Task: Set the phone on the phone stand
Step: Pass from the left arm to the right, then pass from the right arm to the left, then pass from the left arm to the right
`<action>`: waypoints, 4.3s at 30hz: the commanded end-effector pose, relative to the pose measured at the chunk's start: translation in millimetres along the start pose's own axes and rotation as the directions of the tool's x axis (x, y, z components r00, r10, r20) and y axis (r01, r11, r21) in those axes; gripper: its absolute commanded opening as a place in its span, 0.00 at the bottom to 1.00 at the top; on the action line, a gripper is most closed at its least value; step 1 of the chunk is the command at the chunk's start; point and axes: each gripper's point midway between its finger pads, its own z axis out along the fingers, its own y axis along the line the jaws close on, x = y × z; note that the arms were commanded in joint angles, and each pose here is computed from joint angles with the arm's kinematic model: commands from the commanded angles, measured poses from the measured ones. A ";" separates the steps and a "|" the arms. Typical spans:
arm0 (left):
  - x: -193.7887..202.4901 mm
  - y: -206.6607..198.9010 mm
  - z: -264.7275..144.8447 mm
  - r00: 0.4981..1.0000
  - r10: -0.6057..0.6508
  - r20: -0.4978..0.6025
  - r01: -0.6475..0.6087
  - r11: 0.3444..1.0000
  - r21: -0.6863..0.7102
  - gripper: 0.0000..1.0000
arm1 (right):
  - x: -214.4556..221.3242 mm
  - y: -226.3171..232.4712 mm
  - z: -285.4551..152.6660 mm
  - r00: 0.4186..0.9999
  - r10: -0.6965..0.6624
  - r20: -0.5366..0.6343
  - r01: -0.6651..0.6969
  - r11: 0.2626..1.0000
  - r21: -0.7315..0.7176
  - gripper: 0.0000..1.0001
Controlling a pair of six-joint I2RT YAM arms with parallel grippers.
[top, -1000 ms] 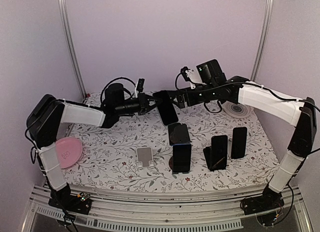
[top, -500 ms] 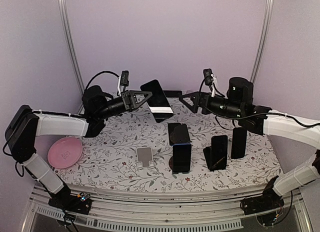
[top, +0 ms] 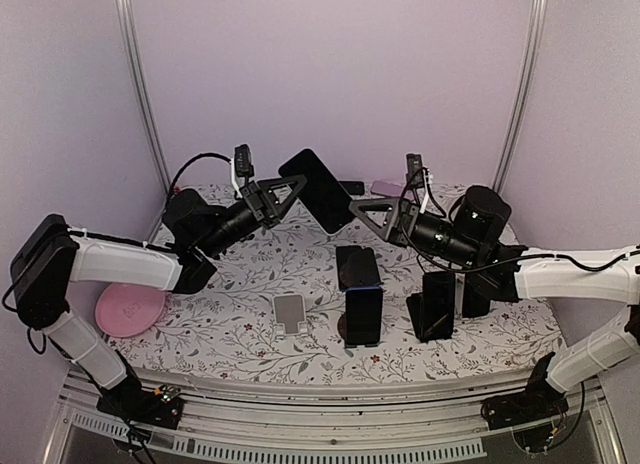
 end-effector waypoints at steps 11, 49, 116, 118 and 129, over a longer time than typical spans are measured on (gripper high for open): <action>-10.7 -36.4 15.3 0.999 0.002 0.052 -0.008 0.994 0.110 0.00 | 7.6 24.1 12.7 0.995 0.082 0.057 -0.075 0.990 -0.123 0.38; 49.0 -11.4 -34.2 0.851 0.286 -0.440 -0.295 0.954 0.049 0.84 | 28.5 33.5 -19.5 0.912 -0.232 -0.337 0.170 0.964 -0.205 0.02; 115.7 -50.7 -55.1 0.706 0.381 -0.597 -0.257 0.924 0.284 0.00 | 51.1 13.4 -26.9 0.767 -0.359 -0.532 0.307 0.933 -0.188 0.49; 109.4 -51.6 -54.5 0.733 0.373 -0.569 -0.262 0.927 0.270 0.00 | 48.9 15.6 -23.9 0.781 -0.353 -0.515 0.297 0.935 -0.192 0.58; 67.3 -47.7 -55.7 0.886 0.265 -0.380 -0.203 0.959 0.196 0.00 | 1.1 16.8 -11.9 0.933 -0.298 -0.202 0.287 0.954 -0.083 0.92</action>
